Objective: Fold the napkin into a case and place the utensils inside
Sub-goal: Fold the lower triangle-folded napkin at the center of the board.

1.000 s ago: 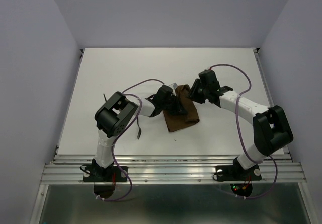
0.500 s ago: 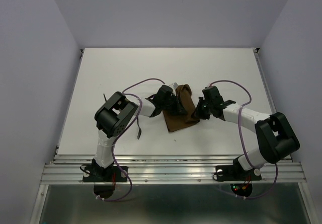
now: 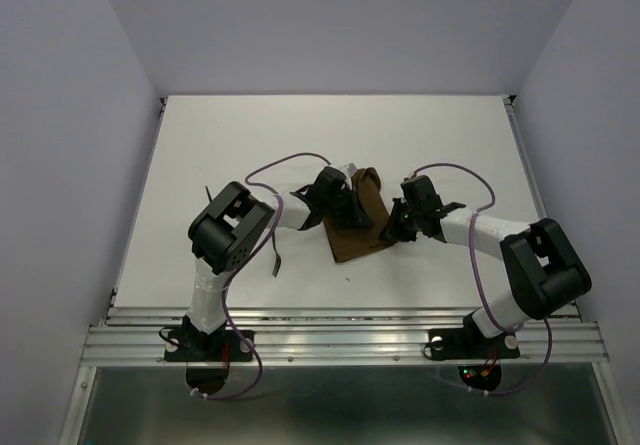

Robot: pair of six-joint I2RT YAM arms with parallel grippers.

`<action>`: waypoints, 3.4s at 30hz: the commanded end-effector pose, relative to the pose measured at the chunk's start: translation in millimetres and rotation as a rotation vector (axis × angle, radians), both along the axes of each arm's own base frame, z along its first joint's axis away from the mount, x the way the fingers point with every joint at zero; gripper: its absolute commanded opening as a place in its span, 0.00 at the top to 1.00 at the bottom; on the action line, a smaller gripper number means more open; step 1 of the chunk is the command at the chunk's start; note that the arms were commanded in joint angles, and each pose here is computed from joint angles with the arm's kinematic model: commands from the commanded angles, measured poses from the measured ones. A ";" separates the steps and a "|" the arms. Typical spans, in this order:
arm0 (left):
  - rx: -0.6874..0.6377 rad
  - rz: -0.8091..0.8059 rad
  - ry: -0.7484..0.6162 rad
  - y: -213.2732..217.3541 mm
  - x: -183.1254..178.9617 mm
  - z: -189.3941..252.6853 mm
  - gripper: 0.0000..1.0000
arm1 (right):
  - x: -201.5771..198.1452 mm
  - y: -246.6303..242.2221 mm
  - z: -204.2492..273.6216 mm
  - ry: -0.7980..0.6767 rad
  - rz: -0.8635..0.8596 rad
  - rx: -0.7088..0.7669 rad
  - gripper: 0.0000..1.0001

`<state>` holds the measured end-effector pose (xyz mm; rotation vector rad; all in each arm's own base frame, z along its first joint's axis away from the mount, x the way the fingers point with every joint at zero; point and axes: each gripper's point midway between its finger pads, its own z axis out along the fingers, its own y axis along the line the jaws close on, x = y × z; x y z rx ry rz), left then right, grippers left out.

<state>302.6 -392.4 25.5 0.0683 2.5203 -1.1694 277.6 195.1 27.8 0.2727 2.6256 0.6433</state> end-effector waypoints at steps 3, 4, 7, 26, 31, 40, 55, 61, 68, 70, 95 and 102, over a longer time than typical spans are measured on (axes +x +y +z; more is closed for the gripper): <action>0.125 -0.020 -0.008 13.2 0.3 -11.2 0.93 | 18.3 -6.4 39.2 -0.135 -0.031 -0.033 0.99; 0.128 -0.019 -0.008 14.0 0.9 -11.6 0.93 | 21.3 -10.6 45.7 -0.160 -0.058 -0.042 0.99; 0.131 -0.019 -0.013 14.9 0.8 -11.5 0.93 | 34.9 -41.0 60.2 -0.231 -0.201 -0.092 0.93; 0.103 -0.068 -0.068 14.1 -2.6 21.4 0.93 | 50.8 -49.3 26.0 -0.106 -0.190 -0.194 0.97; 0.110 -0.085 -0.089 15.1 -1.7 30.4 0.93 | 51.3 -45.9 32.8 -0.125 -0.182 -0.169 0.97; 0.140 -0.104 -0.049 16.9 -6.1 9.1 0.93 | 59.1 -3.2 63.1 -0.229 -0.068 0.066 0.97; 0.143 -0.117 -0.058 16.7 -5.2 13.4 0.93 | 45.6 -7.1 -18.6 0.013 -0.071 -0.050 0.99; 0.150 -0.130 -0.116 22.0 -5.9 41.9 0.92 | 45.9 -19.5 -21.1 0.007 -0.118 -0.104 0.99; 0.197 -0.115 -0.146 39.2 -8.2 55.5 0.87 | 49.6 -21.5 -11.9 -0.017 -0.127 -0.111 0.99; 0.203 -0.108 -0.146 44.3 -9.8 55.5 0.87 | 49.4 -21.6 -10.6 -0.018 -0.127 -0.111 0.99; 0.231 -0.251 -0.023 34.0 -37.0 11.0 1.00 | 53.3 -14.2 17.9 -0.069 -0.124 -0.069 0.99; 0.210 -0.264 -0.055 33.0 -40.8 27.3 1.00 | 53.6 -14.6 18.4 -0.069 -0.126 -0.072 0.99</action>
